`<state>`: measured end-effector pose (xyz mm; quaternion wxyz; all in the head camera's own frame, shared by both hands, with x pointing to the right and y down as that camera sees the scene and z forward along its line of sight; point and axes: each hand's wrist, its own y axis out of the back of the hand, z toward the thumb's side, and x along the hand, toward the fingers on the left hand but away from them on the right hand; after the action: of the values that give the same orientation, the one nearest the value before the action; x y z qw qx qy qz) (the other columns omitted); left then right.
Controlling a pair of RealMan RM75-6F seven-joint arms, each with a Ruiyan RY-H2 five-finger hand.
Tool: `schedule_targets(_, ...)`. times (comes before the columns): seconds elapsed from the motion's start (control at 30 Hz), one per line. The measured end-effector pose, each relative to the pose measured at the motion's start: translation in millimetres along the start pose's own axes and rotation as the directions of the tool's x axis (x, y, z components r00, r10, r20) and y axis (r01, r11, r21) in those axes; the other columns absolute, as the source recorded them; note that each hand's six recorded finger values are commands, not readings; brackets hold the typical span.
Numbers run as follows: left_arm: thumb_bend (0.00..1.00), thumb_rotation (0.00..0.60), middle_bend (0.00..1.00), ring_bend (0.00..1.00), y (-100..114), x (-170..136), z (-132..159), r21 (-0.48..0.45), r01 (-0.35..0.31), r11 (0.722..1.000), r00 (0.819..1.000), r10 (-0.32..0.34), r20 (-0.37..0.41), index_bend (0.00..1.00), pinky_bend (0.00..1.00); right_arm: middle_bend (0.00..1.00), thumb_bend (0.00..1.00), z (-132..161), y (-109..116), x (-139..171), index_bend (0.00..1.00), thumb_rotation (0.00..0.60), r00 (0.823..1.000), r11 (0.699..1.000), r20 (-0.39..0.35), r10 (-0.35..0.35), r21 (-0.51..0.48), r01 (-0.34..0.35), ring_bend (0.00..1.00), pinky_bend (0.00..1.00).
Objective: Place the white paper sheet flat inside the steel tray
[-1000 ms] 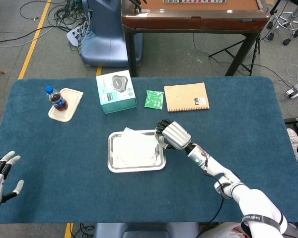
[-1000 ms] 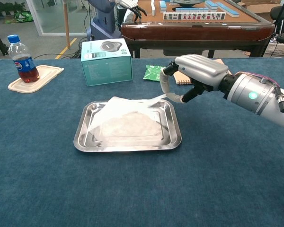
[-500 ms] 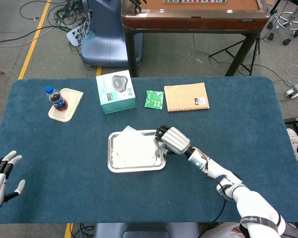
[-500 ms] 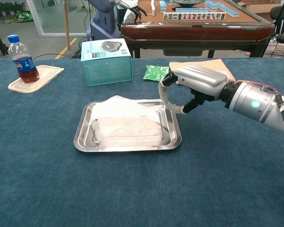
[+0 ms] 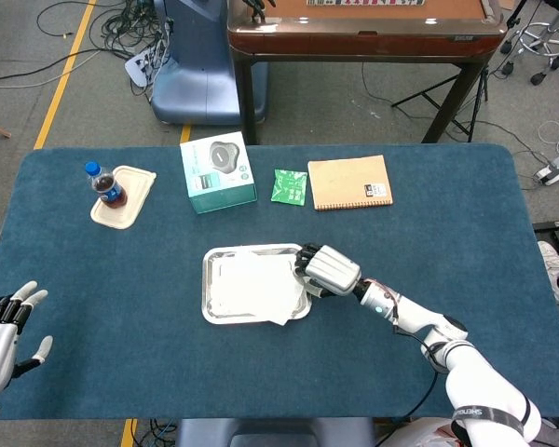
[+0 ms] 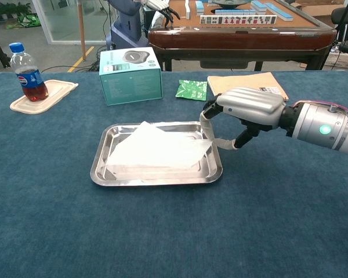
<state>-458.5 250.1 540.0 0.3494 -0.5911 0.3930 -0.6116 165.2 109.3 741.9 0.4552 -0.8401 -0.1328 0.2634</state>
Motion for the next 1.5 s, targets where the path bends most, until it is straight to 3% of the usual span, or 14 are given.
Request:
schedule_targets(0.1,0.31,0.600,0.12,0.15,0,0,1,0.000,-0.001,1.000,1.000,0.001,0.001,0.20,0.11,0.46,0.48,-4,-1,1,0.66,0.600,1.000,1.000,0.010,0.009,0.009,-0.009,0.28,0.29)
schedule_targets(0.27,0.31,0.600,0.12,0.15,0,1,2,0.000,0.000,1.000,1.000,0.000,0.003,0.20,0.11,0.37,0.44,-8,-1,2,0.43,0.600,0.999,1.000,0.028,0.015,0.014,-0.016,0.20,0.25)
schedule_targets(0.47,0.31,0.600,0.12,0.15,0,1,3,0.000,0.000,1.000,1.000,0.000,0.005,0.20,0.11,0.29,0.39,-16,1,2,0.25,0.600,0.998,1.000,0.063,0.023,0.018,-0.025,0.12,0.19)
schedule_targets(0.57,0.31,0.600,0.12,0.15,0,2,4,-0.001,-0.001,1.000,1.000,0.001,0.008,0.20,0.11,0.27,0.34,-18,2,1,0.21,0.600,0.997,0.999,0.071,0.025,0.020,-0.027,0.11,0.19)
schedule_targets(0.9,0.31,0.600,0.12,0.15,2,2,3,-0.001,-0.008,1.000,1.000,0.008,0.008,0.20,0.11,0.30,0.35,-29,25,4,0.21,0.600,0.995,0.999,0.101,-0.027,0.022,0.025,0.13,0.18)
schedule_targets(0.97,0.31,0.600,0.12,0.15,2,2,4,-0.002,-0.006,1.000,1.000,0.007,0.012,0.20,0.11,0.38,0.42,-28,32,4,0.21,0.600,0.994,0.999,0.096,-0.044,0.014,0.042,0.23,0.20)
schedule_targets(1.03,0.31,0.600,0.12,0.15,1,2,5,-0.002,-0.006,1.000,1.000,0.006,0.017,0.20,0.11,0.48,0.56,-26,40,3,0.21,0.600,0.994,0.998,0.091,-0.058,0.012,0.057,0.37,0.29)
schedule_targets(1.17,0.31,0.600,0.12,0.15,2,2,6,-0.003,-0.007,1.000,1.000,0.007,0.023,0.20,0.11,0.79,0.82,-21,54,2,0.23,0.600,0.994,0.997,0.079,-0.073,0.008,0.073,0.75,0.77)
schedule_targets(1.27,0.31,0.600,0.12,0.15,3,2,6,-0.003,-0.010,1.000,1.000,0.010,0.026,0.20,0.11,0.91,0.95,-15,62,-1,0.23,0.600,0.996,0.998,0.077,-0.055,0.001,0.055,0.90,0.95)
schedule_targets(1.37,0.31,0.600,0.12,0.15,3,1,7,-0.004,-0.013,1.000,1.000,0.013,0.027,0.20,0.11,0.98,1.00,-8,65,-4,0.23,0.600,0.997,1.000,0.082,-0.010,-0.002,0.010,0.98,1.00)
schedule_targets(1.5,0.31,0.600,0.12,0.15,4,-1,6,-0.005,-0.013,1.000,1.000,0.013,0.025,0.20,0.11,1.00,1.00,-1,62,-11,0.23,0.600,0.992,0.997,0.096,0.078,-0.011,-0.077,1.00,1.00)
